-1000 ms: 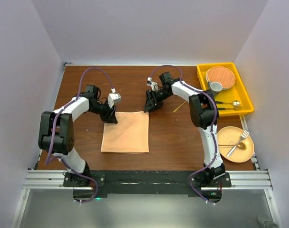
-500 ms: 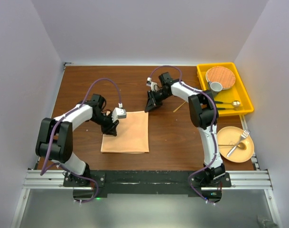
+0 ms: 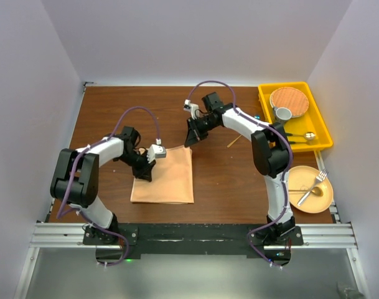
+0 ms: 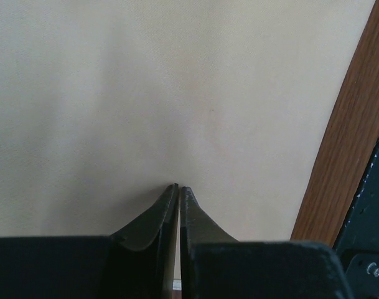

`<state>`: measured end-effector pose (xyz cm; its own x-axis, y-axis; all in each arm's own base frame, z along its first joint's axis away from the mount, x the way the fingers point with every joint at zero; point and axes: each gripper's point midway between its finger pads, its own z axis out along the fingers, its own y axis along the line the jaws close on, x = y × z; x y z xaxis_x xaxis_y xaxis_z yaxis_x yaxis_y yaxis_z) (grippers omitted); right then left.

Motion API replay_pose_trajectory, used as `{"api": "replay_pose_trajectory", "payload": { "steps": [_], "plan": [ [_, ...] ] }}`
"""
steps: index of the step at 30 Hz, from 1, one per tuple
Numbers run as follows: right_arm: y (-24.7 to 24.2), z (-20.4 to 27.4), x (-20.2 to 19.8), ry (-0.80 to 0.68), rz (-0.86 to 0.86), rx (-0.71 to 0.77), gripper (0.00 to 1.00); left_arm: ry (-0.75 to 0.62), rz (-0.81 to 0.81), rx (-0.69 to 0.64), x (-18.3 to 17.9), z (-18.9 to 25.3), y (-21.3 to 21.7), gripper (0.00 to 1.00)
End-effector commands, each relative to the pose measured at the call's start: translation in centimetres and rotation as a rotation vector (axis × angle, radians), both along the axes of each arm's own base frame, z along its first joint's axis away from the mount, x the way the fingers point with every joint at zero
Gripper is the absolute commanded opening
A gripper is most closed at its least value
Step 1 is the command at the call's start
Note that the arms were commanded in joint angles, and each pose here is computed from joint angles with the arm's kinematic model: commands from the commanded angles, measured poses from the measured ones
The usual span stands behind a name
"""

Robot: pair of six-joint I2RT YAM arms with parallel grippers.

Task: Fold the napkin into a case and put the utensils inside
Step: Pick up the lower triangle-folded napkin from the folded napkin.

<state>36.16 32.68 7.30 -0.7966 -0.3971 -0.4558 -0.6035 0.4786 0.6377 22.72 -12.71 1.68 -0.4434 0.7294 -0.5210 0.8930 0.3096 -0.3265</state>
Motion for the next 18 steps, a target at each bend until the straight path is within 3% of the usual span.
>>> {"api": "replay_pose_trajectory", "payload": {
  "steps": [1,4,7,13,14,15,16,18],
  "plan": [
    [-0.1,2.4,0.7,-0.138,0.033,0.017,0.00,-0.142,0.029,-0.119,2.6,2.7,-1.7,0.09],
    [-0.3,1.5,0.5,-0.119,0.033,-0.001,0.00,-0.310,0.046,-0.225,5.2,6.1,-4.4,0.13],
    [-0.4,0.6,0.6,-0.109,0.032,-0.014,0.00,-0.424,0.016,-0.244,7.0,7.7,-7.3,0.14],
    [-0.5,-0.5,0.6,-0.094,0.036,-0.040,0.00,-0.429,-0.089,-0.229,6.9,6.6,-11.1,0.12],
    [-0.6,-0.5,0.7,-0.088,0.036,-0.051,0.04,-0.415,-0.095,-0.221,6.8,6.0,-11.2,0.12],
    [-0.8,-0.9,0.8,-0.087,0.031,-0.066,0.19,-0.412,-0.096,-0.219,6.7,5.9,-11.2,0.12],
    [-0.9,-1.1,0.9,-0.090,0.027,-0.077,0.27,-0.410,-0.096,-0.211,6.6,5.6,-11.0,0.12],
    [-1.2,-1.4,1.4,-0.103,0.011,-0.099,0.37,-0.403,-0.102,-0.203,6.2,5.2,-10.7,0.12]
  ]
}}
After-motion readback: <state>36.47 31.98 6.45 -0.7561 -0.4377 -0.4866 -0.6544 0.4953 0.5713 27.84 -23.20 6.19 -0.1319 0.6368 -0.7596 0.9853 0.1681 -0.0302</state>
